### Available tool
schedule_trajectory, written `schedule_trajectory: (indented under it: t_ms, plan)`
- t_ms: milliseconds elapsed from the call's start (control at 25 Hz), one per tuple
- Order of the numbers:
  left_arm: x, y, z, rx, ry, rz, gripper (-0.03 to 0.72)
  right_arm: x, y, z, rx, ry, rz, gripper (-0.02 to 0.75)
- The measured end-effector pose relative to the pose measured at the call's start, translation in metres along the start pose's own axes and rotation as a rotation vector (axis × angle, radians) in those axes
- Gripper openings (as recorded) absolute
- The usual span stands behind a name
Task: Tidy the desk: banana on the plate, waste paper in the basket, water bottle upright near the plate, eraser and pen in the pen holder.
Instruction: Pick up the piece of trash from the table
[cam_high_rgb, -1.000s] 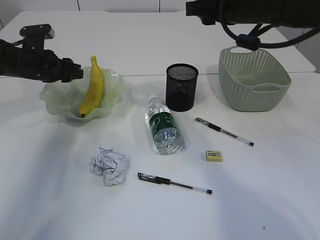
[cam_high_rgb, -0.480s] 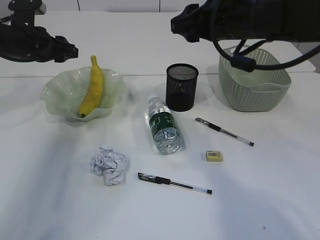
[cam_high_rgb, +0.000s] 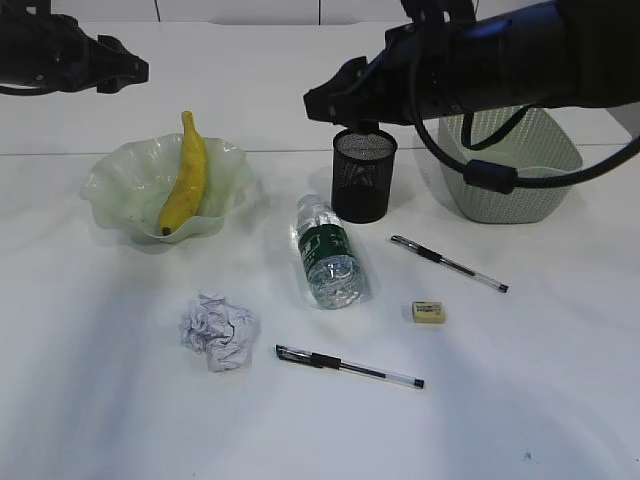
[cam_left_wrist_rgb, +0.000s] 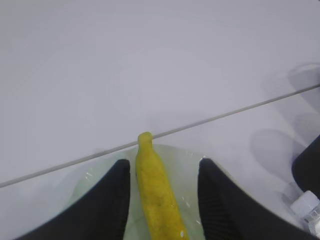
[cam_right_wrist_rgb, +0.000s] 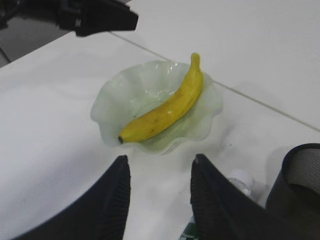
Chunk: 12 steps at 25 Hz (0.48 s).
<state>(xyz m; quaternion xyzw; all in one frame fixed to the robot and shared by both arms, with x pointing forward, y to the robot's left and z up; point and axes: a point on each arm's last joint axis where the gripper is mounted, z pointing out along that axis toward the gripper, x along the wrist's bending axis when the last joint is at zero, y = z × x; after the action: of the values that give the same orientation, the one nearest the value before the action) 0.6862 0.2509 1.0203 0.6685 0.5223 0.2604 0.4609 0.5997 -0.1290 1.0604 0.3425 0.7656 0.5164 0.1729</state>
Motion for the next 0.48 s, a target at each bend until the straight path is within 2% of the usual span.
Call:
schedule_trajectory:
  t_ms: [280,480]
  plan:
    - [-0.007,0.017,-0.017,-0.045,-0.016,0.023,0.317,0.01,-0.014,-0.001,0.147,0.109,-0.046,0.305]
    - [-0.013,0.03,-0.031,-0.071,-0.037,0.058,0.317,0.015,-0.019,-0.003,0.208,0.165,-0.054,0.305]
